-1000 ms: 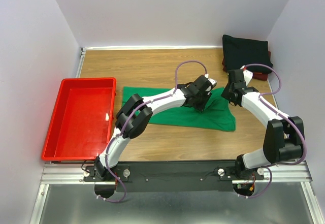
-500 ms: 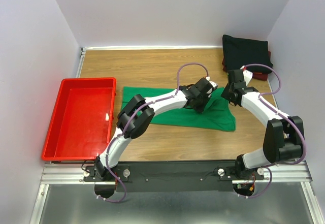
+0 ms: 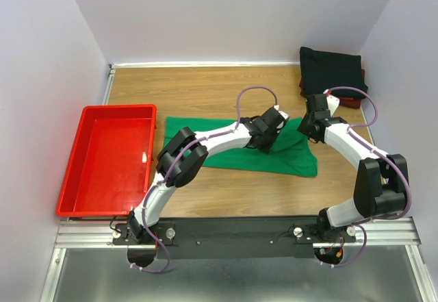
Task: Fold and stack the t-shirts
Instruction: Fold the tshirt
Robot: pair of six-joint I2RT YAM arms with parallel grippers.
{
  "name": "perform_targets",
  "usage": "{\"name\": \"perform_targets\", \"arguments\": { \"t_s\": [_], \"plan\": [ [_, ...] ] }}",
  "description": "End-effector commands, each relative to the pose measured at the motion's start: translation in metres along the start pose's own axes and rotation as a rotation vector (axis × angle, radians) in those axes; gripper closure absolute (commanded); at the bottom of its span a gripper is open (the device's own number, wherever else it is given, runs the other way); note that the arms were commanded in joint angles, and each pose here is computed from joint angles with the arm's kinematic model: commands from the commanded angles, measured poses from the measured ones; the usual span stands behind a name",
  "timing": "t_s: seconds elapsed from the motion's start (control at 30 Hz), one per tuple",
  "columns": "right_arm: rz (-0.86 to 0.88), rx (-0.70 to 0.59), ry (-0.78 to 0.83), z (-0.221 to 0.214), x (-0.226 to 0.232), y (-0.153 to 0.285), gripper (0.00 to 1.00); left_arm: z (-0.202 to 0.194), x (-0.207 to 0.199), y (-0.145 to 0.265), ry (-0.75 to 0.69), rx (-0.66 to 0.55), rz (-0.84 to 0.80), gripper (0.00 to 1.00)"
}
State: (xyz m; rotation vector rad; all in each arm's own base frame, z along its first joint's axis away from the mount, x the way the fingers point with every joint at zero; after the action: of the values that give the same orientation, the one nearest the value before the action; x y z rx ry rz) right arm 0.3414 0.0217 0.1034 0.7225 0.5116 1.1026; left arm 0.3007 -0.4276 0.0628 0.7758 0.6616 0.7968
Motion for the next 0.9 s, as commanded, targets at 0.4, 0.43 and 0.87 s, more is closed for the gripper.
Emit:
{"name": "perform_targets", "arguments": {
  "t_s": [0.4, 0.43, 0.87],
  "plan": [
    [0.074, 0.035, -0.025, -0.016, 0.003, 0.009, 0.52, 0.012, 0.003, 0.03, 0.005, -0.058, 0.035, 1.0],
    [0.076, 0.042, -0.023, -0.02, 0.001, 0.009, 0.52, 0.011, 0.002, 0.031, 0.004, -0.053, 0.029, 1.0],
    [0.146, 0.067, -0.013, -0.036, 0.002, 0.02, 0.53, 0.006, 0.004, 0.041, 0.013, -0.048, 0.013, 0.91]
  ]
}}
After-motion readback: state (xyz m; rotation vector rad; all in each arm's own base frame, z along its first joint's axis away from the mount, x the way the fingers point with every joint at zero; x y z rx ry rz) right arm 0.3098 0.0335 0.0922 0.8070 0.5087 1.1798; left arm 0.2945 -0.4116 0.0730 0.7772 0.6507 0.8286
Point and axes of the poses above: each gripper's point midway between its finger pads, its own y axis back along the fingers, its own x axis along the line the jaws close on, z = x × y, the point moved 3 cm from there along y, back along the fingers, and after that the axes turned 9 degrees about y, right-handed, at the moved point
